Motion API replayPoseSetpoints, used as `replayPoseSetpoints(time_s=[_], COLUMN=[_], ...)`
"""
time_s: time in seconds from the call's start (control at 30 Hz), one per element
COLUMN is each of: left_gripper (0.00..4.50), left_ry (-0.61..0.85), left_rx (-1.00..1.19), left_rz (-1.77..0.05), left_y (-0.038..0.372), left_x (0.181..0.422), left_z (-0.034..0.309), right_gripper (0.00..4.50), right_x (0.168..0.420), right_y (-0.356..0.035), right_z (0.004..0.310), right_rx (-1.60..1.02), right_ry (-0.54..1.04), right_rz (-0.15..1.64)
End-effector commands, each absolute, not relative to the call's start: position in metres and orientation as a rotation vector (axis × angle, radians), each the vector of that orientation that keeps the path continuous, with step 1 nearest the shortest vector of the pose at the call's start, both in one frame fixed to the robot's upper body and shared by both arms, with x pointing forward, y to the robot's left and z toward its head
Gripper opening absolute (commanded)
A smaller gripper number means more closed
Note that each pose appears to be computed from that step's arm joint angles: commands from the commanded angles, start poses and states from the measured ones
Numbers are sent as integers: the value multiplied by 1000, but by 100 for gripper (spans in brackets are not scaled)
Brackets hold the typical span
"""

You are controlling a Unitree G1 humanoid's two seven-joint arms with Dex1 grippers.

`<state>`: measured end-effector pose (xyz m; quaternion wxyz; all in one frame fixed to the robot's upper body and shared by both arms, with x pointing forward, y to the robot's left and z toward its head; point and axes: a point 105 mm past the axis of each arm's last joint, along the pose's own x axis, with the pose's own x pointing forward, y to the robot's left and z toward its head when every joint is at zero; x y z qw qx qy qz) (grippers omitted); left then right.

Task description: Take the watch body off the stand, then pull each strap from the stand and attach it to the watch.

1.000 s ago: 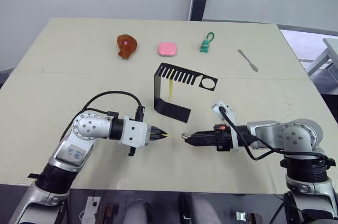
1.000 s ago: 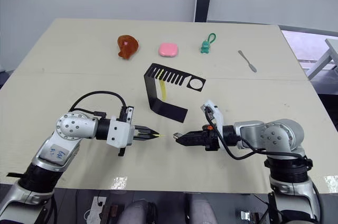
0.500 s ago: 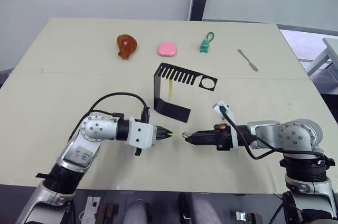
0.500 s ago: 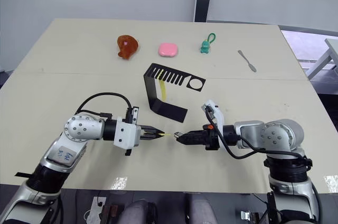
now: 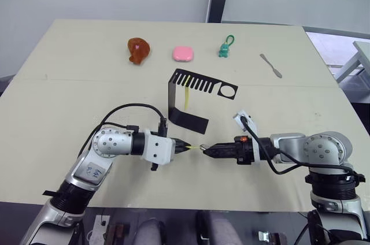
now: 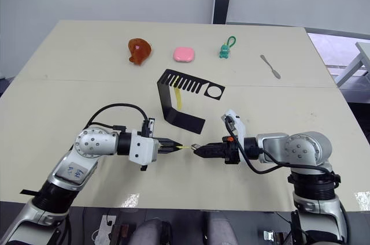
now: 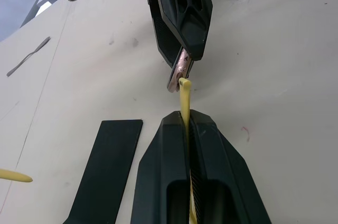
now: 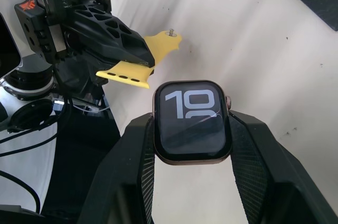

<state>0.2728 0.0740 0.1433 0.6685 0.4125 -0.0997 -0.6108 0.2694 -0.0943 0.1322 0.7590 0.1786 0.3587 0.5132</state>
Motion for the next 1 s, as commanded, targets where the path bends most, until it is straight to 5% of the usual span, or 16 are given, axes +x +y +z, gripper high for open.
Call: replayPoseSetpoints(time_s=[0.03,1.0], left_gripper=[0,0], left_ry=[-258,-262], left_rx=[941,933], left_rz=[-1364,-1367], left_y=[71,65], left_x=[274,274], left_z=[146,144], right_gripper=[151,151], right_x=[272,271], right_y=[-94,-95], right_z=[140,141], right_rx=[375,385], right_ry=[752,747], right_rz=[1118,1119])
